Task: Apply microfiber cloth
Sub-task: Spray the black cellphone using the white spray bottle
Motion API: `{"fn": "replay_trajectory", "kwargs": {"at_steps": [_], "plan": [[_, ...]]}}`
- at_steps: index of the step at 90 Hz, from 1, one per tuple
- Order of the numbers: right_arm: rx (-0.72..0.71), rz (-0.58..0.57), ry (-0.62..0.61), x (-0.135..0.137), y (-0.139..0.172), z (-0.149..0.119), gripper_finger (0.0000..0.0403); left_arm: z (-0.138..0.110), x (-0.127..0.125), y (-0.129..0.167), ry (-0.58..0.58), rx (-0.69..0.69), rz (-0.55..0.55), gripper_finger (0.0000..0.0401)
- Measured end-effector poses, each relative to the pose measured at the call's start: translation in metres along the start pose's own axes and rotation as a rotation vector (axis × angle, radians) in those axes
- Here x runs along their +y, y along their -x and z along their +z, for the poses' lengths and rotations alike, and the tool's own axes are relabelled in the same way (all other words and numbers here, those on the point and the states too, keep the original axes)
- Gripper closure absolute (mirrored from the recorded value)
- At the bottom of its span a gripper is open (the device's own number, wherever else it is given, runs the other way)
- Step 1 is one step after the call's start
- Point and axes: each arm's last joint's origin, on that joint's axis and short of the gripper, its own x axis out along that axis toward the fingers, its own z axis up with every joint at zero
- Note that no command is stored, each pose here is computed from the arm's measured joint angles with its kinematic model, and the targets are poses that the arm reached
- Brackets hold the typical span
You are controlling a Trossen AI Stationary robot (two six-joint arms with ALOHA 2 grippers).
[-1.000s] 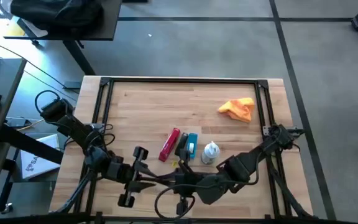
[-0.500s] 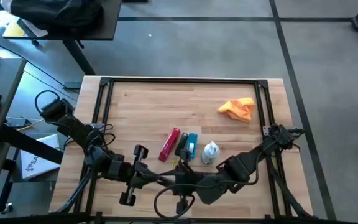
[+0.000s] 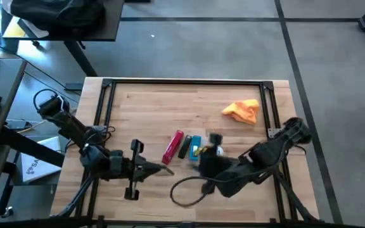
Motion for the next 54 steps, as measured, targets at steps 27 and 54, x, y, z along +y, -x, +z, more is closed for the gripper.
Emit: {"fn": "replay_trajectory", "kwargs": {"at_steps": [27, 54], "plan": [[0.125, -0.146, 0.08, -0.004, 0.013, -0.043, 0.027, -0.039, 0.079, 0.014, 0.111, 0.068, 0.114, 0.0391], [0.305, -0.218, -0.074, -0.041, -0.011, -0.119, 0.0278, -0.066, 0.152, -0.005, 0.058, 0.108, 0.125, 0.0391]]}}
